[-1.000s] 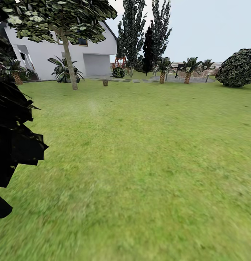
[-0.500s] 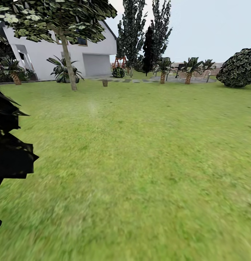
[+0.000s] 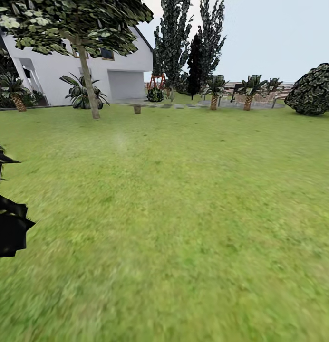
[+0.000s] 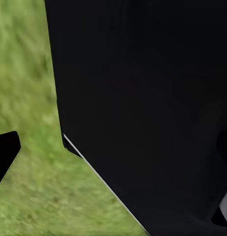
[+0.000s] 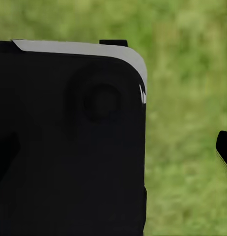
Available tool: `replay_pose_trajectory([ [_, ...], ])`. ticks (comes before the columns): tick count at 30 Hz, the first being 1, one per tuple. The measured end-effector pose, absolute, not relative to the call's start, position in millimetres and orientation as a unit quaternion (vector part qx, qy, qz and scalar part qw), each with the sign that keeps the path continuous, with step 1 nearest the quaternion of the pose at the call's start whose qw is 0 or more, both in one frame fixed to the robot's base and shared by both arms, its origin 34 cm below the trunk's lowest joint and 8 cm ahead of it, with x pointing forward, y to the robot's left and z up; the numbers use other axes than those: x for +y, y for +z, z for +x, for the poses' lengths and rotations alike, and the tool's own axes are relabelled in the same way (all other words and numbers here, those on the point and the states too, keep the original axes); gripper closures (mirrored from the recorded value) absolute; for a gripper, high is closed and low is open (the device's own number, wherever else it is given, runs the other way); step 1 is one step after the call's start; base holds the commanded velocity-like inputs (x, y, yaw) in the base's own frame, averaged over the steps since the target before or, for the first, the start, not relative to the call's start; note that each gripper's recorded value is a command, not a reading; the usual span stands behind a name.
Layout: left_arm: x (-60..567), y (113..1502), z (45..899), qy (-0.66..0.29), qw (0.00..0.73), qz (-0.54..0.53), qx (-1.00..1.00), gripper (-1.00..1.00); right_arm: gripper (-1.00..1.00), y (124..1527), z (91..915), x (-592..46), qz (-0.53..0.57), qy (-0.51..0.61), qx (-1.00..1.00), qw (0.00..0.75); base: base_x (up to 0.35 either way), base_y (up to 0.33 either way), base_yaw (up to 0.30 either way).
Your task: Take the three Easter eggs out of the wicker basket on the lawn in the garden, then place them on the lawn next to a single tree (choose any tree) so that all three eggs are next to the same tree and none are left in the basket.
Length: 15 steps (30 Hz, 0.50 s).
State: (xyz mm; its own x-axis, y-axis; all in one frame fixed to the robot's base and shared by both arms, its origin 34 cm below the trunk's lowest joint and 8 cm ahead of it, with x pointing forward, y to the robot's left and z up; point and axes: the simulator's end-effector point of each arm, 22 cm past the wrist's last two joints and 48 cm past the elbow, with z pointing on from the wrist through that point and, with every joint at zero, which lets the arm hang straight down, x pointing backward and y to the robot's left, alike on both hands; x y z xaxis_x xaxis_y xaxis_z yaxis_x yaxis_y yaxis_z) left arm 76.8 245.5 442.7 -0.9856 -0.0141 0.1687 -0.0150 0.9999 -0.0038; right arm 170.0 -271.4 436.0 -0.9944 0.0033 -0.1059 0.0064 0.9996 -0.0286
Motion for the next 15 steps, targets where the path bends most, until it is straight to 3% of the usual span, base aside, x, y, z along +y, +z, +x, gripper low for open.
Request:
replay_pose_trajectory([
  [15, 245.3, 442.7, 77.0, 0.003, 0.084, 0.007, -0.996, -1.00, -1.00, 435.7, 169.2, -267.0, 0.006, -0.009, 0.999, 0.050, 0.340, 0.000, 0.000],
])
